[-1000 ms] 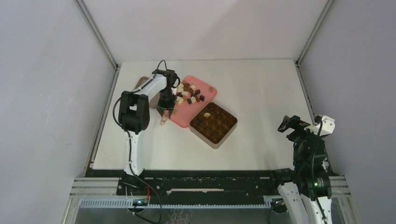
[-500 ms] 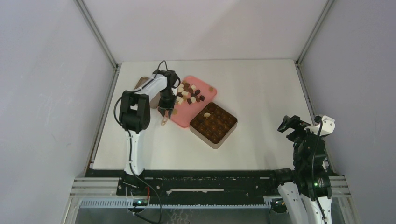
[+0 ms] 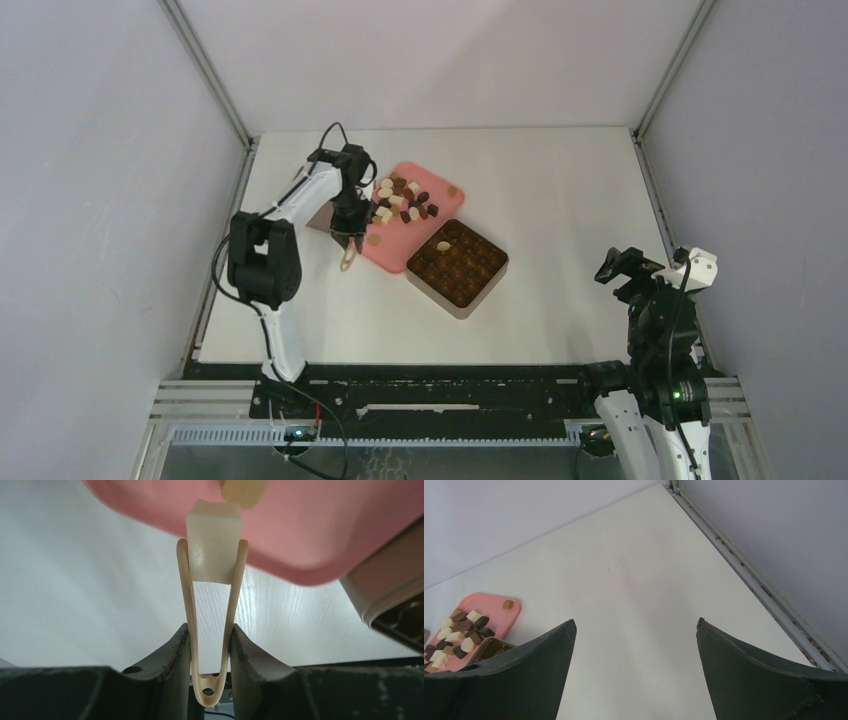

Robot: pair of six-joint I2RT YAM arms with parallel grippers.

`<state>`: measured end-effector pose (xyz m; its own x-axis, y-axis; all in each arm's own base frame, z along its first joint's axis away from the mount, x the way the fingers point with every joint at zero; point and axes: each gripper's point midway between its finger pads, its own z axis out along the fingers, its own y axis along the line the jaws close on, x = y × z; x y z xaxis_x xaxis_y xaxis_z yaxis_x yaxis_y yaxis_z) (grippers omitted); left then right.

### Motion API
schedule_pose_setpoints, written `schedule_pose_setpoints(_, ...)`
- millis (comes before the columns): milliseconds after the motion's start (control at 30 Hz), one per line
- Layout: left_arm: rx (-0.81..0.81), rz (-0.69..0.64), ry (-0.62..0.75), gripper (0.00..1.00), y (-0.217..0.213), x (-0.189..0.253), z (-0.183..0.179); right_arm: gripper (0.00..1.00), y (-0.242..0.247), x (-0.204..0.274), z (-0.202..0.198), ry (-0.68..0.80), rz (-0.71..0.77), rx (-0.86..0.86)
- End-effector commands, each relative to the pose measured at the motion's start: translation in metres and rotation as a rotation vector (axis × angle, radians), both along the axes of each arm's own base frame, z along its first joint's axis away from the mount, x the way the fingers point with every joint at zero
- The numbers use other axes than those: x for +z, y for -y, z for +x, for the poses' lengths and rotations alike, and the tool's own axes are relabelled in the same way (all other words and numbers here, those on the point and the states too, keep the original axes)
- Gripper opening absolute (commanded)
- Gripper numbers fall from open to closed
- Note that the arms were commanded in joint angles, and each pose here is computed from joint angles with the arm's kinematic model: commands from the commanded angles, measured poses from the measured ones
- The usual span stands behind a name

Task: Pack the chocolate
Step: Pick up the fake chocolate from the plate, then place the fake chocolate in the packing box.

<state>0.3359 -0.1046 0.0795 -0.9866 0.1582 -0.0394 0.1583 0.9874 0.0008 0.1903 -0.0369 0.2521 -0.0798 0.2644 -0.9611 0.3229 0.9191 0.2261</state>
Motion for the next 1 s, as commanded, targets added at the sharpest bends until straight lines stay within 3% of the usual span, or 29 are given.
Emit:
schedule_pose_setpoints(0,-0.062,-0.092,0.058,0.22,0.021,0.025,-0.019,0.98,0.000,0.011,0.001,0.040,-0.013,0.008)
schedule_pose_setpoints(533,-0.289,-0.114,0.080,0.26,0.073,0.044,-0.092,0.98,-0.001,0.012,0.001,0.045,-0.012,0.009)
schedule_pose_setpoints(967,-0.384,-0.101,0.039,0.29,0.108,0.026,-0.104,0.98,0.000,0.011,0.001,0.043,-0.013,0.008)
